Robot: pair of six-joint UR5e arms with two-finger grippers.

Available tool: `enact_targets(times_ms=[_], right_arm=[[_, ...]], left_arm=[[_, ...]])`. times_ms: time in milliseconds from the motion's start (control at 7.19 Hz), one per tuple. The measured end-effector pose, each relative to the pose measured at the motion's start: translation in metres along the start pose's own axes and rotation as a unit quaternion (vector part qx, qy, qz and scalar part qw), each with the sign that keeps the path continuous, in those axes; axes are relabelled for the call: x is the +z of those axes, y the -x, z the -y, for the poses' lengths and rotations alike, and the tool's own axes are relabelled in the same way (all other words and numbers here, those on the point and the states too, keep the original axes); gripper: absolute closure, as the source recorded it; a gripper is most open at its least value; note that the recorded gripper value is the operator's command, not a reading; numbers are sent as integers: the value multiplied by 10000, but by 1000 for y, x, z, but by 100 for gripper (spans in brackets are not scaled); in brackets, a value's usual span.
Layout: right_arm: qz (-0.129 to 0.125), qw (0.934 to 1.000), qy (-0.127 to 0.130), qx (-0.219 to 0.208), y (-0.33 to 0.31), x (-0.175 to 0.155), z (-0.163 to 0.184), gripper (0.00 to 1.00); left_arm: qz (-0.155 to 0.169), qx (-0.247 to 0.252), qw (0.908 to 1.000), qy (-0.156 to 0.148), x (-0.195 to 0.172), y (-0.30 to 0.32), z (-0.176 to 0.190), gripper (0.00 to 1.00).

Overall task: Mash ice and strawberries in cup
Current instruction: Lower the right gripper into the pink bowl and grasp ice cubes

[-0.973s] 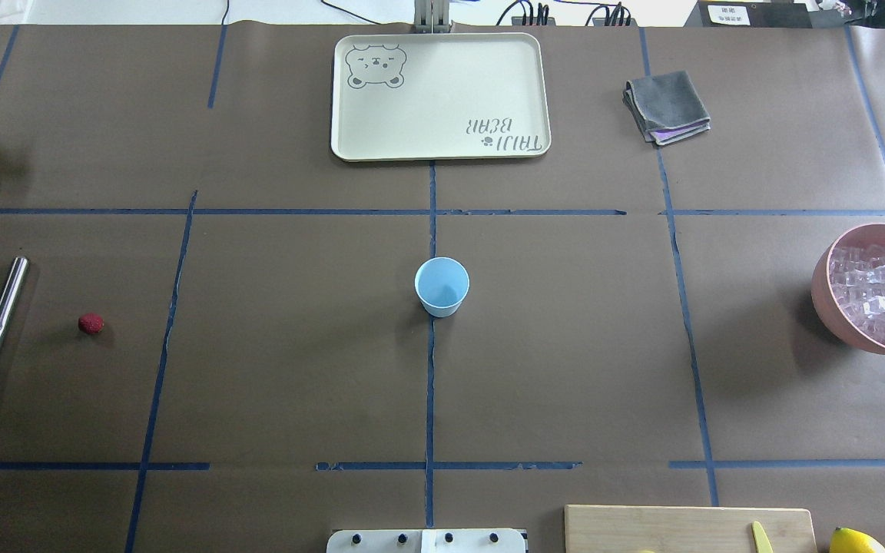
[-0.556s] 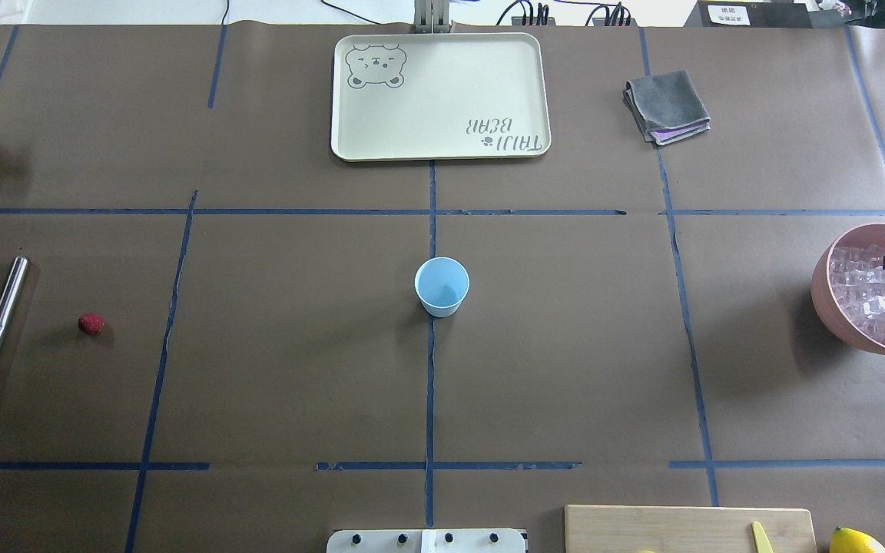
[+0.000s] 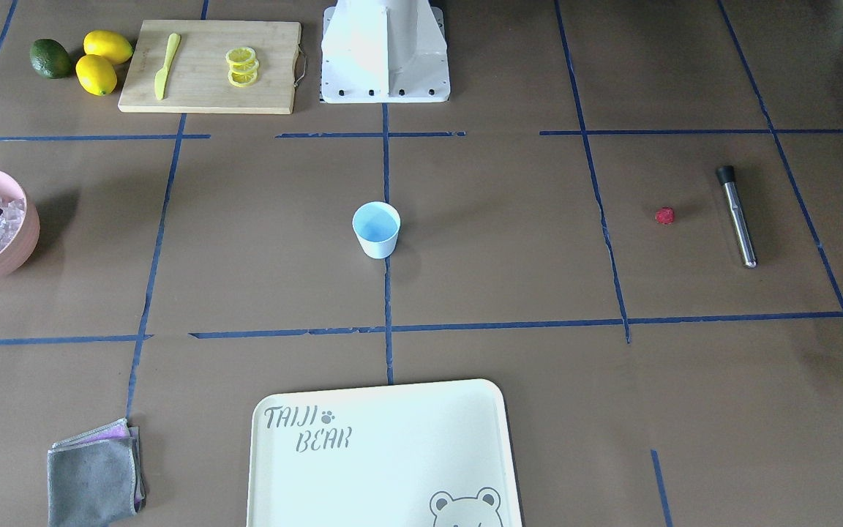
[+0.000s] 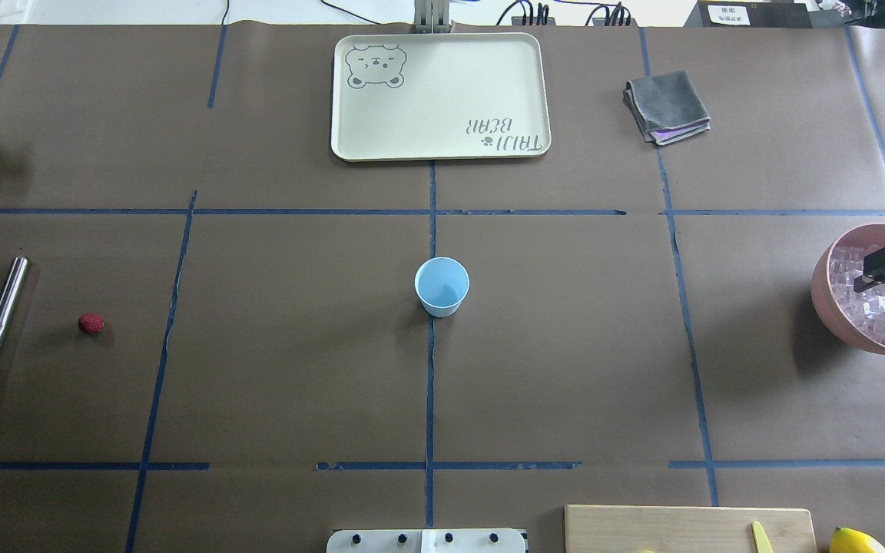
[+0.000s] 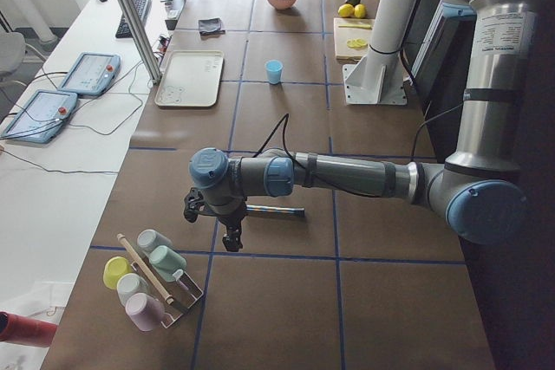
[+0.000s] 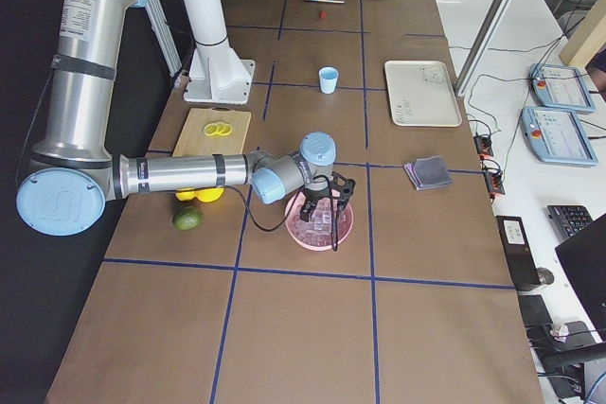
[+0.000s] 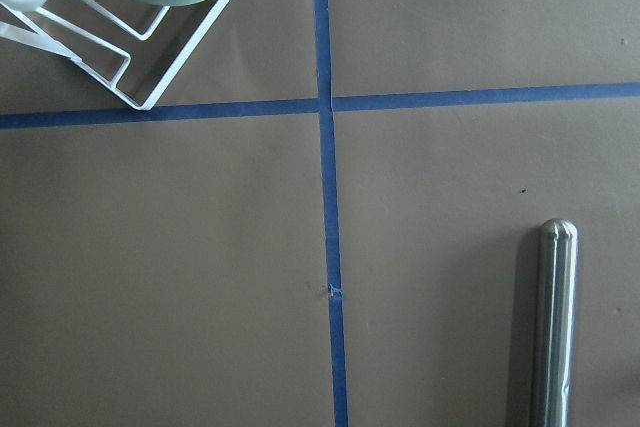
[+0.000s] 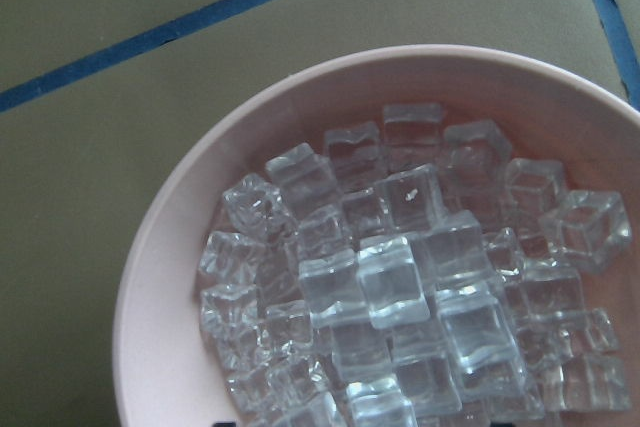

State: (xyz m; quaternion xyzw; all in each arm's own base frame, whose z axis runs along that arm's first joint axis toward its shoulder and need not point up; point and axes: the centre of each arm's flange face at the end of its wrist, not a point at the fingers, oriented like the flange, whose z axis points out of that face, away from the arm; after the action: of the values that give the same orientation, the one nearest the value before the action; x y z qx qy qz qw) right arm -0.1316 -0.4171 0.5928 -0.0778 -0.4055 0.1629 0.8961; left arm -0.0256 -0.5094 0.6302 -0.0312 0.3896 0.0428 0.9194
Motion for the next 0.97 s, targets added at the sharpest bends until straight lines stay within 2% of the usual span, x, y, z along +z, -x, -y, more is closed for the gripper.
enact_targets(times_ms=[417, 556, 695, 834, 973], right_arm=[[-77, 10000, 10, 8, -1, 7, -1, 20], [-122, 9999, -19, 22, -3, 9, 0, 23], [-150, 9999, -38, 31, -4, 10, 2, 30], [-162, 9999, -45, 37, -5, 11, 2, 48], [-167, 9998, -47, 45, -5, 12, 2, 72]], left_arm=[[0, -2, 10000, 6, 1, 0, 0, 0], [0, -2, 10000, 4, 1, 0, 0, 0], [0, -2, 10000, 3, 1, 0, 0, 0], [0, -2, 10000, 3, 1, 0, 0, 0], [0, -2, 10000, 3, 1, 0, 0, 0]])
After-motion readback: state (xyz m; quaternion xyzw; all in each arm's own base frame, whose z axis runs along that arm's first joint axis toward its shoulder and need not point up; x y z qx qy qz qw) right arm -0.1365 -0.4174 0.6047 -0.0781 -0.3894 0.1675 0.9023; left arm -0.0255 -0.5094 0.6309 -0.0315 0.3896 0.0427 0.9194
